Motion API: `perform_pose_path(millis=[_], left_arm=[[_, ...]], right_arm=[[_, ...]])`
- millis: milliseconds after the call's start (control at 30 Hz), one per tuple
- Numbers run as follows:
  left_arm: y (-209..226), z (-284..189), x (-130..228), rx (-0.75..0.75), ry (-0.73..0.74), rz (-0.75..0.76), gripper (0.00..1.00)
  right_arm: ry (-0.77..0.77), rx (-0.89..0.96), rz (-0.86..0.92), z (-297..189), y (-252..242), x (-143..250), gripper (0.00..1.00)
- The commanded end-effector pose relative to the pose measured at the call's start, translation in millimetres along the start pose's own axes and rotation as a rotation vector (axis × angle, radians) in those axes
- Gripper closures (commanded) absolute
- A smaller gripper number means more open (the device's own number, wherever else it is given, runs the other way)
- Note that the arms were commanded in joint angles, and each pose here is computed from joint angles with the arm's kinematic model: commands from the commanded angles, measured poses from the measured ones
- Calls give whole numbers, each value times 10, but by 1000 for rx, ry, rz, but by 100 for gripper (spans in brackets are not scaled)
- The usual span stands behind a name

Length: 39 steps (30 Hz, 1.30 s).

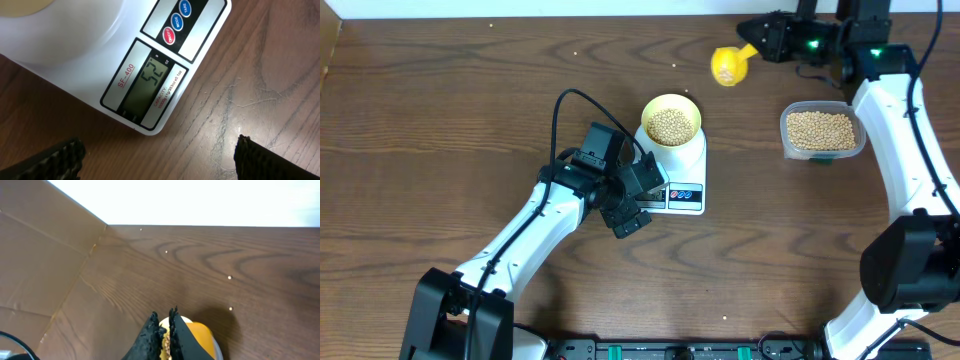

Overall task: Scoop item into bowl and weigh 50g on scale
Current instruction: 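Lift the scoop away and move the right gripper back toward the tub, then lower the yellow scoop into the bean tub with the right gripper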

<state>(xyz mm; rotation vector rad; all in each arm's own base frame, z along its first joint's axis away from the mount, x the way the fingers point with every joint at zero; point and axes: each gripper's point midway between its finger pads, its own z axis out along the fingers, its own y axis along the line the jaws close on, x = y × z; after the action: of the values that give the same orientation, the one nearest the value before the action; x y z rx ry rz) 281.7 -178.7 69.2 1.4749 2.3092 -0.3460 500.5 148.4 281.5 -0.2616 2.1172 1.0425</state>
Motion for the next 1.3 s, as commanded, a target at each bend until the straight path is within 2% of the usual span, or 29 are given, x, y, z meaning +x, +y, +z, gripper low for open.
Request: perform_pose_path(millis=[0,267,567,933,1267], left_arm=[[7,-7,17,-4,4,7,2],[8,-7,18,-5,5,7,2],[8,-7,18,-5,5,7,2],[8,-7,18,-5,5,7,2],[8,-7,18,-5,5,7,2]], right_arm=[[-19,-15,37,-145,-39,-59,91],[-66,-53,106,-555,-302,-196,98],[-177,101,246,-1148,-960,-337,99],[-176,480,428,-1525,-1707,-14,99],[-148,567,479,-1458,-1927,260,99]])
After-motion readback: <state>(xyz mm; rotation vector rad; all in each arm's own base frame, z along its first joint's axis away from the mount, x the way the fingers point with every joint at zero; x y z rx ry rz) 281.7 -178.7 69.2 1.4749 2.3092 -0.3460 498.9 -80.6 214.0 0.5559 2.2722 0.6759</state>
